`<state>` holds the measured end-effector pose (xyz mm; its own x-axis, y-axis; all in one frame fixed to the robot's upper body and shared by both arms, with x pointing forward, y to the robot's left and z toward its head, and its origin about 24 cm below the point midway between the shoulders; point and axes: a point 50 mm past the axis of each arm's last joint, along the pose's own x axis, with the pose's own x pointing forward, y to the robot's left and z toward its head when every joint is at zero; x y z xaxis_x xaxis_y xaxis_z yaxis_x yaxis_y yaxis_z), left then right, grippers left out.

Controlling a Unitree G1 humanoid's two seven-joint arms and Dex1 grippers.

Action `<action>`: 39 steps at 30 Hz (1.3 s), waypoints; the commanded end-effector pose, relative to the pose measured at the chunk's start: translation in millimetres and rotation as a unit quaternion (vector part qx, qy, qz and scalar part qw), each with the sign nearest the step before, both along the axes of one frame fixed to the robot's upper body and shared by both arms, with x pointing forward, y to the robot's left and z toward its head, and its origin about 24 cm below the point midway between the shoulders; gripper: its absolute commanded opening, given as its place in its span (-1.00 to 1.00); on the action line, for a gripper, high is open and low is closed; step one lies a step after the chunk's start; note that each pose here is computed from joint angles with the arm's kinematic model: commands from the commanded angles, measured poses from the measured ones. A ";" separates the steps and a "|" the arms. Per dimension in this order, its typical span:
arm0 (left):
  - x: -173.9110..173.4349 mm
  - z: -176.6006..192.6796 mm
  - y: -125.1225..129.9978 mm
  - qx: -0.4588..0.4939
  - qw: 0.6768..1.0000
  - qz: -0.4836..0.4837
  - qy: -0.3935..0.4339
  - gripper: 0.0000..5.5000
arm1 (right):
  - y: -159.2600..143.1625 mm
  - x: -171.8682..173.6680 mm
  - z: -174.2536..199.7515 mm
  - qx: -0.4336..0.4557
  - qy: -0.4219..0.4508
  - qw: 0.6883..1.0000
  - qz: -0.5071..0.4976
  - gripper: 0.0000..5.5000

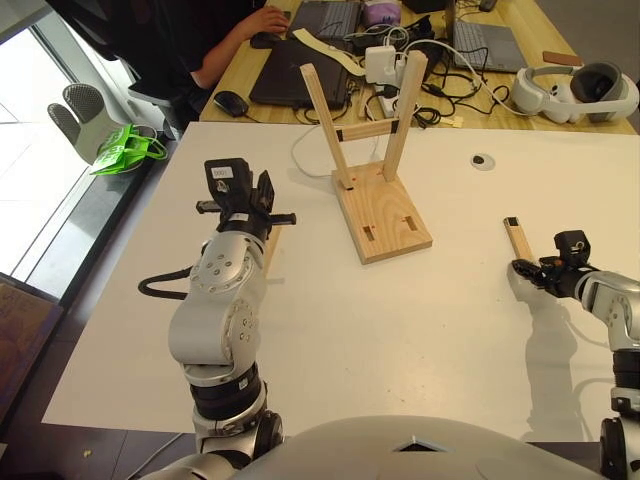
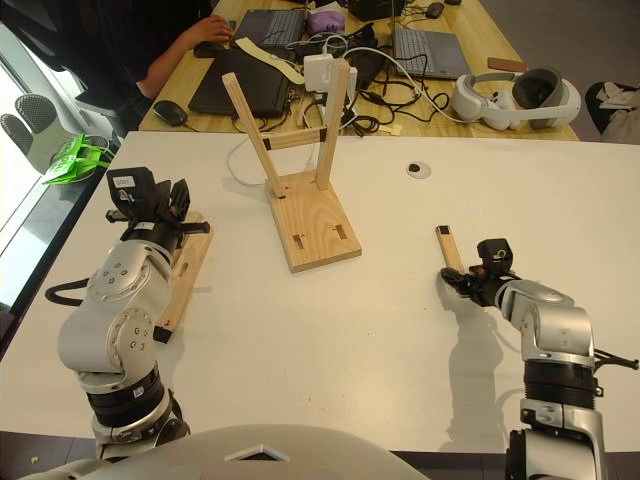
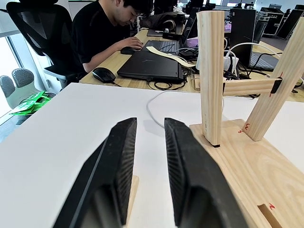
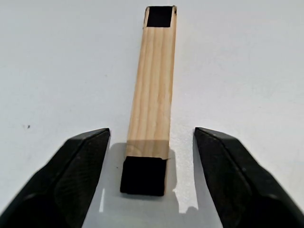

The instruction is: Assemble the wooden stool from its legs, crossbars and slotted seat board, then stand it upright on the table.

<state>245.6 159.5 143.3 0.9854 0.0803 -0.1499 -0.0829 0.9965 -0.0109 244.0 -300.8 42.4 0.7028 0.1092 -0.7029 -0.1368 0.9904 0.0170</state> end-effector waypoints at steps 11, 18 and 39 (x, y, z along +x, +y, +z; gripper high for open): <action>-2.4 0.9 5.5 0.002 1.000 0.021 0.002 -0.62 | 1.1 13.8 6.8 -0.021 0.025 0.999 0.021 -0.43; -1.6 0.1 5.2 -0.003 1.000 0.016 0.007 -0.62 | 4.6 17.9 9.2 -0.016 0.007 1.000 0.011 -0.53; -1.4 38.3 -50.9 -0.375 0.883 -0.283 0.010 -0.62 | 193.5 8.6 82.0 0.177 -0.356 0.868 0.296 -0.53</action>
